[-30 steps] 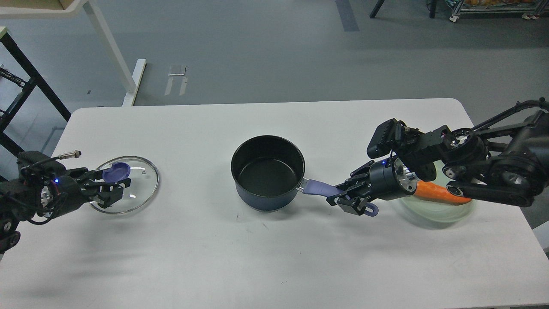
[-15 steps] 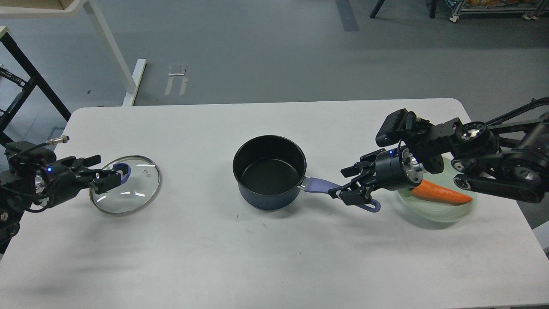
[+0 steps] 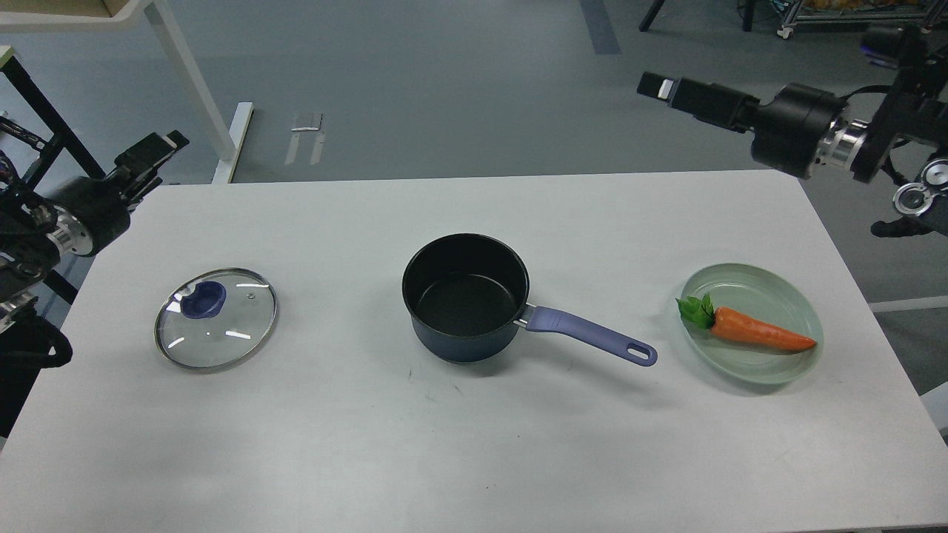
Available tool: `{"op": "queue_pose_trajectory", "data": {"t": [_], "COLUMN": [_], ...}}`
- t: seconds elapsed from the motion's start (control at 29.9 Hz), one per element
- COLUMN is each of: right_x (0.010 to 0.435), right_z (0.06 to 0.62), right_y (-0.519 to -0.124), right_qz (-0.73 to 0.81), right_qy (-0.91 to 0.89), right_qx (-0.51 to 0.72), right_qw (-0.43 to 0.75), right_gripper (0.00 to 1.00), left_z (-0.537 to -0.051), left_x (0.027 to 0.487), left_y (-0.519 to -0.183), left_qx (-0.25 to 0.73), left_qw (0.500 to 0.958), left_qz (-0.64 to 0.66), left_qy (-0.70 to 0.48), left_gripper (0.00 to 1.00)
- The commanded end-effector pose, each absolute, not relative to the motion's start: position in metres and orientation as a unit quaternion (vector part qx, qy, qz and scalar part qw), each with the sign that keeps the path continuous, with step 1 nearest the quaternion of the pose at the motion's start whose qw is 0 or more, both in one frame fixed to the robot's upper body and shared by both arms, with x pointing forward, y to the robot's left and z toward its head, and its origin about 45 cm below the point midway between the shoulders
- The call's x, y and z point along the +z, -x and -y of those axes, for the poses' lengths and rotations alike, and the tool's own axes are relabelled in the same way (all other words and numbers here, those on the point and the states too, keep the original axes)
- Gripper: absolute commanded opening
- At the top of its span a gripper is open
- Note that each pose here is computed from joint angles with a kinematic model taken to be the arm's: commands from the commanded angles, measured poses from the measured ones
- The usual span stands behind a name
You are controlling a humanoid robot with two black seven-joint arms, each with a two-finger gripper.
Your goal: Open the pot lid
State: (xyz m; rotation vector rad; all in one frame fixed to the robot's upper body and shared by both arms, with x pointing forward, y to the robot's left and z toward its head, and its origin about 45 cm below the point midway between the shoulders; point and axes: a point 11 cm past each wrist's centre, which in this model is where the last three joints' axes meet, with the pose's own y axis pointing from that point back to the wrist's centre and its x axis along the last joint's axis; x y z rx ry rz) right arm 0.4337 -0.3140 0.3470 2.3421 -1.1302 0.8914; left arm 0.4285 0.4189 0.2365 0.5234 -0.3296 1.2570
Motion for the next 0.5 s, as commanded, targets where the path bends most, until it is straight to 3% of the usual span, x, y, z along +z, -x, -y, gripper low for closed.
{"op": "queue_pose_trajectory", "data": {"t": [0.0, 0.2, 0.47], "right_x": [0.344, 0.325, 0.332], "right_z": [0.359, 0.393, 0.421], "right_y": [-0.444, -0.451, -0.456], "right_qz": [0.509, 0.599, 0.661], "right_qy": [-0.817, -0.786, -0.746], "right_qx": [0.229, 0.13, 0.076], "right_qw": [0.144, 0.087, 0.013], "right_gripper": [0.99, 1.0, 1.0], "left_z": [-0.405, -0.386, -0.376], "left_x": [0.247, 0.254, 0.257], "left_y": [-0.447, -0.462, -0.482], "left_qx": [0.623, 0.618, 0.655], "left_qw": [0.76, 0.784, 0.752], "left_qz": [0.103, -0.013, -0.06], "left_qy": [-0.156, -0.05, 0.043], "left_gripper": [0.99, 0.99, 0.99]}}
